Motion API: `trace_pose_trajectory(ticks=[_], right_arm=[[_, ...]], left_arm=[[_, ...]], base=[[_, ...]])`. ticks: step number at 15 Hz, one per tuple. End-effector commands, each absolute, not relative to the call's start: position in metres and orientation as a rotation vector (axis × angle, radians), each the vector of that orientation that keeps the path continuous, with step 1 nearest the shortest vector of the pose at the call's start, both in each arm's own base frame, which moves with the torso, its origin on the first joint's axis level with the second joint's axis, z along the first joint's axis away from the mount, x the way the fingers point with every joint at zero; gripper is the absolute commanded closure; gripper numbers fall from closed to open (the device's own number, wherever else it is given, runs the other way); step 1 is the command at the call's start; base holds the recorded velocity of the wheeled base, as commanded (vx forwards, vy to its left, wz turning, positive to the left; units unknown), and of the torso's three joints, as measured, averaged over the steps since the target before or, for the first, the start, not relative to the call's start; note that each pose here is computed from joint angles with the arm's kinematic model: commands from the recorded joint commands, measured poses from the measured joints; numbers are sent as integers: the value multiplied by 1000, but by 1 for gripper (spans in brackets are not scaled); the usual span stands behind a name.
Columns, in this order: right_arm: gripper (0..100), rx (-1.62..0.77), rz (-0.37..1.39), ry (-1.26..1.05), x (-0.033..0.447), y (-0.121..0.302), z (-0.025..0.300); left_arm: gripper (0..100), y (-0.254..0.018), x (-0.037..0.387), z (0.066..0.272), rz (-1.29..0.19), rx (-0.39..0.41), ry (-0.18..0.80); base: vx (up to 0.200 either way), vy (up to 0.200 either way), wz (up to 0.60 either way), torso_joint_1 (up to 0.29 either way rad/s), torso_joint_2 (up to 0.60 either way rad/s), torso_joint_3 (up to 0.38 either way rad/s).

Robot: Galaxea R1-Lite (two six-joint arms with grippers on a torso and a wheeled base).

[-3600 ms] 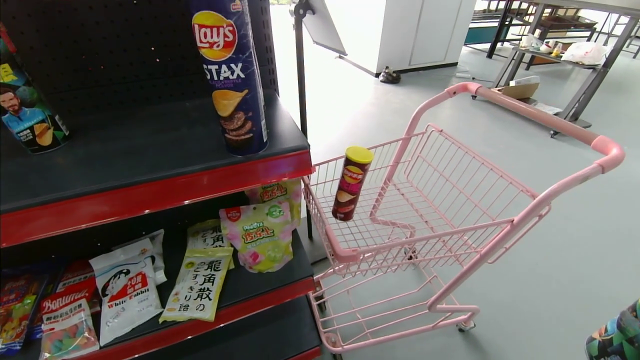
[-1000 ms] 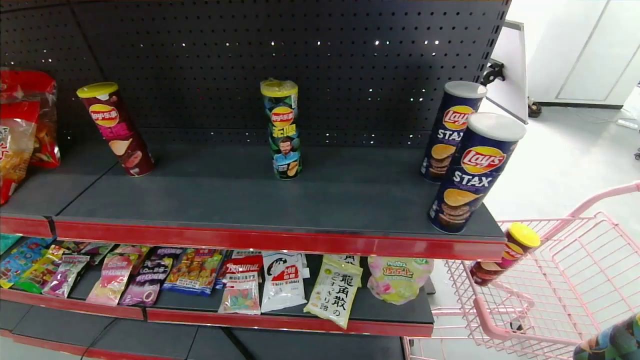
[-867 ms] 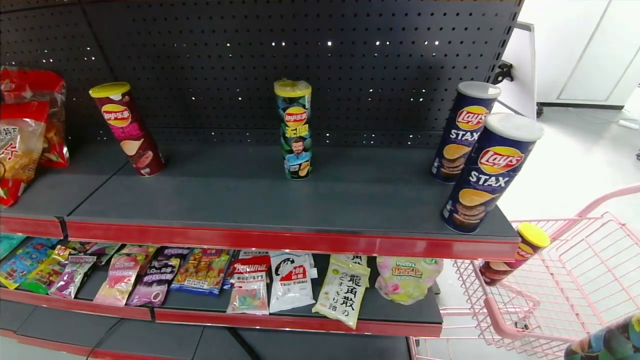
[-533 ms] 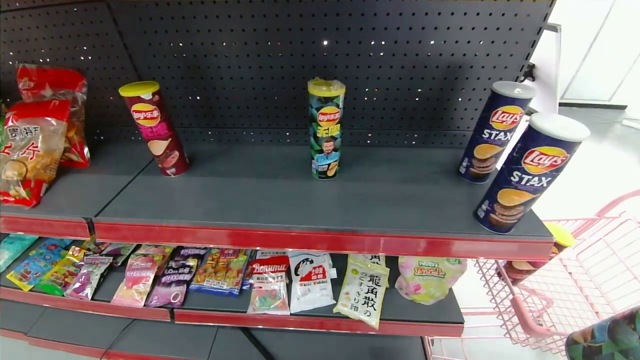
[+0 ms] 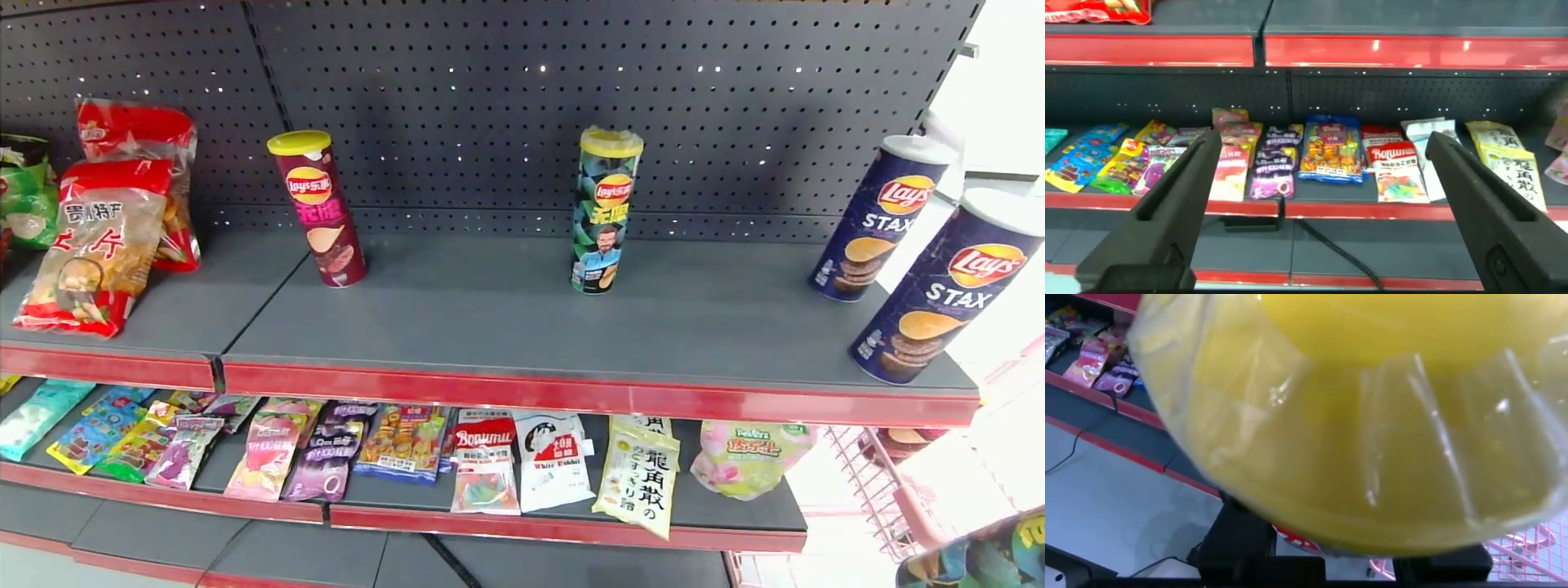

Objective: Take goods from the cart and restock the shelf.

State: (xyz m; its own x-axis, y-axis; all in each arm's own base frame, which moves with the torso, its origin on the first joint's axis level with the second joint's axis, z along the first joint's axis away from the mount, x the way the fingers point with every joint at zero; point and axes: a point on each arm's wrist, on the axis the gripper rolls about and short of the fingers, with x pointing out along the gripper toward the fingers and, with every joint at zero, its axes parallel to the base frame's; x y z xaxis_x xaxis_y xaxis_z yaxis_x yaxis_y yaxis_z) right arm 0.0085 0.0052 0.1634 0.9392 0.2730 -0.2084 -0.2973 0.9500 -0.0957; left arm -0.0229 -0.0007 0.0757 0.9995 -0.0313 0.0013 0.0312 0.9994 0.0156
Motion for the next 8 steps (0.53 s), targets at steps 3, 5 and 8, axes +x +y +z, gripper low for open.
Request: trace_pose_trajectory(ticks=[3, 5, 8], right_arm=[[100, -126, 295, 201, 9, 5, 162], [100, -127, 295, 201, 9, 5, 162], [100, -123, 328, 192, 8, 6, 163]], left_arm=[[0, -1, -23, 75, -32, 15, 0], [0, -1, -23, 75, -34, 15, 0], [0, -1, -23, 76, -32, 12, 0]], base=[[200, 0, 0, -6, -1, 6], [200, 0, 0, 10, 2, -5], [133, 0, 0, 2, 0, 3]])
